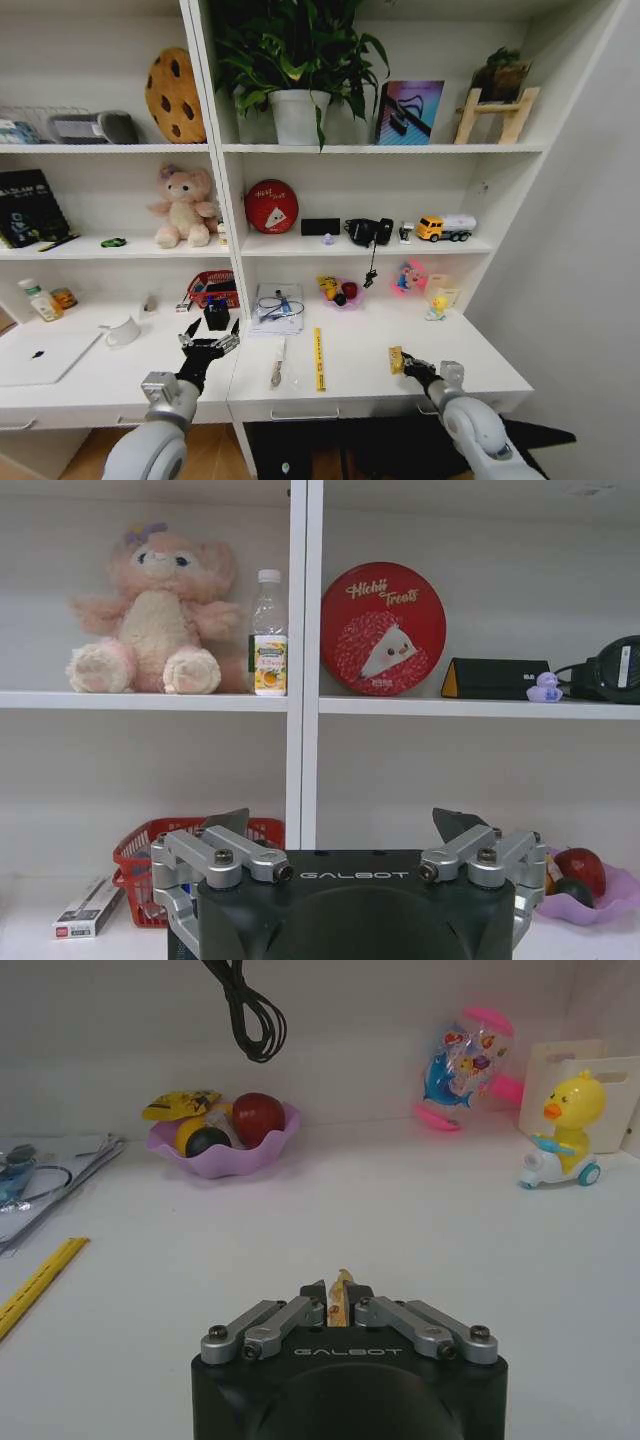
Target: Organize the objects on the table.
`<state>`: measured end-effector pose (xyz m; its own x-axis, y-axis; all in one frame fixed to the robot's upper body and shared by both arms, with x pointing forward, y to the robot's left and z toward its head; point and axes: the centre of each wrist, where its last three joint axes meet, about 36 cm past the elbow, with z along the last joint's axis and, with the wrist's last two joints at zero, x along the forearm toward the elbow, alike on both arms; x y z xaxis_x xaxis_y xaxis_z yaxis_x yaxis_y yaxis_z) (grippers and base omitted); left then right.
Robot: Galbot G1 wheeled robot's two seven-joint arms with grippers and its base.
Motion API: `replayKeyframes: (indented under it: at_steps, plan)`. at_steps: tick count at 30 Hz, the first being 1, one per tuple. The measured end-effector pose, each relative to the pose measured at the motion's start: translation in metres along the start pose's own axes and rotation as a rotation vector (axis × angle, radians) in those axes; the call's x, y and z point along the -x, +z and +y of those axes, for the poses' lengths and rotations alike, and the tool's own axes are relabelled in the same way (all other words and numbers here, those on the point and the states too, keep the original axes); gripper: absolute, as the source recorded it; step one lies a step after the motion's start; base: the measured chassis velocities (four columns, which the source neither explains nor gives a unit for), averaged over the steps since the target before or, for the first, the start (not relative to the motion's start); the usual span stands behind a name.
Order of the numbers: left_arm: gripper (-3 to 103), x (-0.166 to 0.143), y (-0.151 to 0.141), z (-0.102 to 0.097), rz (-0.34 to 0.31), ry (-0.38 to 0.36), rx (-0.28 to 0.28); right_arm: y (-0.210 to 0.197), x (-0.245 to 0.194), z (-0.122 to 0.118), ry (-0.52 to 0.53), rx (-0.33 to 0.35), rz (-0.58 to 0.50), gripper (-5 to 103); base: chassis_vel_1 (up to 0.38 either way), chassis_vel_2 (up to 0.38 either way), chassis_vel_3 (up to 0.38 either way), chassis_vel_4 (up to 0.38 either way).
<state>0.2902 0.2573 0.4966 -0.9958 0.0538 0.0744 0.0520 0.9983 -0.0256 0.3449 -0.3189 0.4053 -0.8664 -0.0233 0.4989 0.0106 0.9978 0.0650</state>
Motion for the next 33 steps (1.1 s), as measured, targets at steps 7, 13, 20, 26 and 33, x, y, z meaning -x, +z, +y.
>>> replayKeyframes:
  at_steps: [7, 13, 20, 26, 33]
  plan:
    - [100, 0.0, 0.0, 0.0, 0.0, 0.0, 0.0, -0.003, -0.005, 0.002, 0.008, -0.023, -0.033, 25, 0.0, 0.0, 0.0, 0.0]
    - [100, 0.0, 0.0, 0.0, 0.0, 0.0, 0.0, -0.003, -0.001, -0.002, 0.034, -0.026, -0.021, 47, 0.0, 0.0, 0.0, 0.0]
    - [100, 0.0, 0.0, 0.0, 0.0, 0.0, 0.0, 0.006, 0.023, -0.013, 0.018, -0.001, 0.022, 80, 0.0, 0.0, 0.0, 0.0]
    - [100, 0.0, 0.0, 0.0, 0.0, 0.0, 0.0, 0.008, 0.039, -0.018, -0.015, 0.013, 0.026, 86, 0.0, 0.0, 0.0, 0.0]
    - [100, 0.0, 0.0, 0.0, 0.0, 0.0, 0.0, 0.009, 0.037, -0.017, -0.02, 0.01, 0.03, 64, 0.0, 0.0, 0.0, 0.0]
